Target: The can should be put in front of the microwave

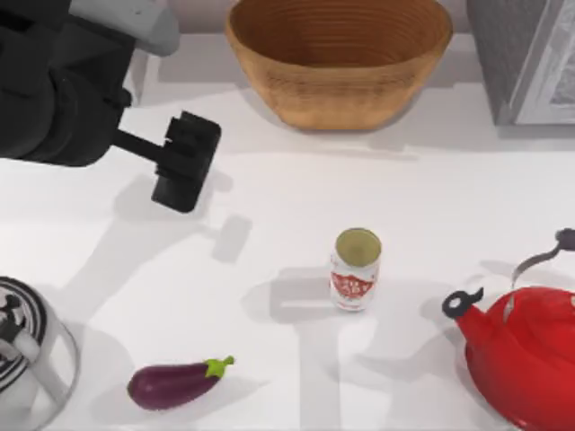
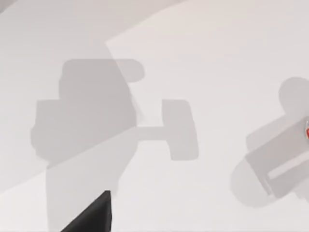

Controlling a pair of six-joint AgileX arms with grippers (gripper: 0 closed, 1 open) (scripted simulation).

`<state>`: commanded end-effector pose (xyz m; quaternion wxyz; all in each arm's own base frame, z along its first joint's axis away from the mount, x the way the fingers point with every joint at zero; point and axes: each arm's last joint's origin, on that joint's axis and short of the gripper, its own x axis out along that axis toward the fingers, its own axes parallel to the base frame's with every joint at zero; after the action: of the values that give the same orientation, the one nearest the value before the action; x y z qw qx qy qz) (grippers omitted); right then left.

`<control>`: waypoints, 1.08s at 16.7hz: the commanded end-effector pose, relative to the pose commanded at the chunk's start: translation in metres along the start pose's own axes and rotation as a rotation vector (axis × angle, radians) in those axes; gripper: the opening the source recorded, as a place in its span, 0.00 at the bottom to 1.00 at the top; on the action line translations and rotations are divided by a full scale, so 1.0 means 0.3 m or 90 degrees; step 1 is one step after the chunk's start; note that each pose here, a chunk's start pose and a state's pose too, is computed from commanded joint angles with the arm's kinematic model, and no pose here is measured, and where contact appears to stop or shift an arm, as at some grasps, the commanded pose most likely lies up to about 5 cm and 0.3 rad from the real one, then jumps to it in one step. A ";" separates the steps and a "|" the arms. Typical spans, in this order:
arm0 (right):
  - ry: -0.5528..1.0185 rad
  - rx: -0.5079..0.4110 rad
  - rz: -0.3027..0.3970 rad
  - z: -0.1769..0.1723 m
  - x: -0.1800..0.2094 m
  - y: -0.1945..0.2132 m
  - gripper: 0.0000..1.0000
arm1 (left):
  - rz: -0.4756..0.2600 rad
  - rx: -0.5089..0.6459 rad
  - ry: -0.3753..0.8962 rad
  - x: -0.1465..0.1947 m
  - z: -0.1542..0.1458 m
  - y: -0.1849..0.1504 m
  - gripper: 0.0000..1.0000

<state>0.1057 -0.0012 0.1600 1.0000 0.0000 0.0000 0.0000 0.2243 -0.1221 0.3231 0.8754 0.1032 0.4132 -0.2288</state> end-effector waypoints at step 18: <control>0.000 0.000 0.000 0.000 0.000 0.000 1.00 | -0.060 0.184 0.437 0.664 0.243 -0.489 1.00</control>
<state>0.1057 -0.0012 0.1600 1.0000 0.0000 0.0000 0.0000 0.3125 -0.3401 0.2173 0.6508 0.2772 0.6502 -0.2770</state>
